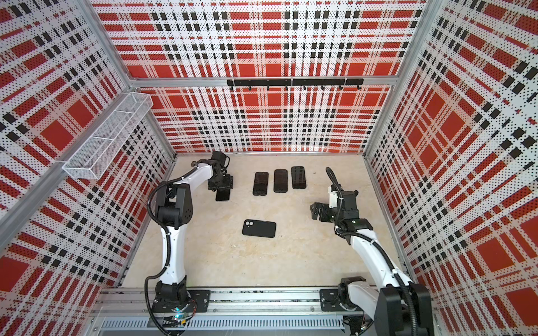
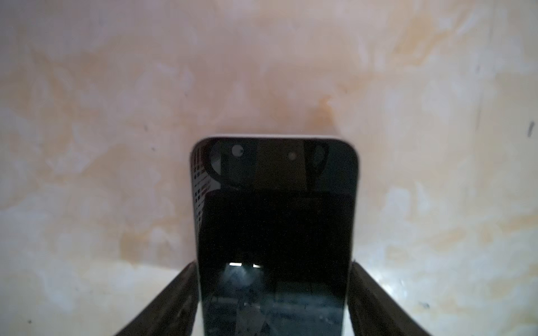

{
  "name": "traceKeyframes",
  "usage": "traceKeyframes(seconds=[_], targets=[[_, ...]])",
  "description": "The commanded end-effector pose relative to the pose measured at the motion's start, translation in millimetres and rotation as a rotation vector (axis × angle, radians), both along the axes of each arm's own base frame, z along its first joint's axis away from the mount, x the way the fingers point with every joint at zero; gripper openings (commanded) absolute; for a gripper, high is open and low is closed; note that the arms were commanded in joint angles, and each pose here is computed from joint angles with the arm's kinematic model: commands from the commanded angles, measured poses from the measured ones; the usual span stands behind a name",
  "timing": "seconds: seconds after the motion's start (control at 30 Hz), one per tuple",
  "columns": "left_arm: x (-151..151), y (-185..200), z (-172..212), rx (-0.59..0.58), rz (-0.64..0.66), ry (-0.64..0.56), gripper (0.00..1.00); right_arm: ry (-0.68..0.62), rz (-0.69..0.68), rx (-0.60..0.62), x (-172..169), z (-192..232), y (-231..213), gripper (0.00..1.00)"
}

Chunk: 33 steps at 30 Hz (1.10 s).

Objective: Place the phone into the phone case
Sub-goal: 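Lift the silver-edged phone with the left gripper while the right gripper approaches it, then grasp the phone's side edge with the right gripper, taking it from the left gripper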

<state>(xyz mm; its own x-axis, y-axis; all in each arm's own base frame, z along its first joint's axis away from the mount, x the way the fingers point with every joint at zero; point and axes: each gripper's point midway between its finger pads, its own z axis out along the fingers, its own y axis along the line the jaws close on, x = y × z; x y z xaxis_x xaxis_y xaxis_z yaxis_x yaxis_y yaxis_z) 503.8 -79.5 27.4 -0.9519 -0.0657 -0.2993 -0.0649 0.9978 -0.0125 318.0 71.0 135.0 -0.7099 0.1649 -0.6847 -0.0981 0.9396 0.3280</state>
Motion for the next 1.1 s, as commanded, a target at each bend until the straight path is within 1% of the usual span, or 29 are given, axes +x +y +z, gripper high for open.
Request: traceKeyframes(seconds=[0.0, 0.13, 0.2, 0.33, 0.4, 0.47, 0.57, 0.63, 0.73, 0.77, 0.87, 0.9, 0.97, 1.0, 1.07], targets=[[-8, -14, 42, -0.060, -0.011, -0.073, 0.76, -0.011, 0.029, 0.020, 2, -2, 6, 1.00], [-28, -26, 50, -0.124, -0.018, -0.088, 0.76, -0.024, 0.096, 0.078, 6, 0, 30, 0.98], [-37, -34, 52, -0.175, -0.020, -0.098, 0.75, -0.044, 0.161, 0.088, 7, 3, 53, 0.98], [-55, -53, 56, -0.302, -0.035, -0.102, 0.74, -0.109, 0.314, 0.133, 5, 16, 116, 0.96], [-59, -59, 62, -0.389, -0.015, -0.125, 0.70, -0.145, 0.368, 0.162, 2, 22, 144, 0.95], [-64, -67, 70, -0.507, 0.023, -0.147, 0.62, -0.196, 0.408, 0.199, -2, 30, 172, 0.94], [-75, -81, 78, -0.649, 0.075, -0.174, 0.59, -0.256, 0.428, 0.258, -5, 39, 201, 0.94], [-81, -90, 84, -0.718, 0.102, -0.190, 0.56, -0.284, 0.441, 0.297, -6, 41, 218, 0.93], [-87, -98, 99, -0.760, 0.126, -0.226, 0.51, -0.312, 0.460, 0.344, -7, 43, 240, 0.92], [-91, -106, 103, -0.763, 0.123, -0.231, 0.49, -0.302, 0.456, 0.376, -7, 41, 247, 0.91], [-97, -114, 117, -0.815, 0.158, -0.272, 0.38, -0.305, 0.470, 0.405, -8, 38, 263, 0.90], [-99, -115, 121, -0.852, 0.182, -0.288, 0.36, -0.311, 0.473, 0.412, -7, 39, 267, 0.90], [-104, -114, 128, -0.921, 0.253, -0.314, 0.34, -0.315, 0.478, 0.422, -6, 36, 275, 0.89], [-106, -113, 131, -0.959, 0.290, -0.334, 0.31, -0.319, 0.478, 0.433, -5, 36, 279, 0.88], [-111, -110, 136, -1.025, 0.355, -0.358, 0.28, -0.330, 0.459, 0.448, -2, 33, 283, 0.86]])
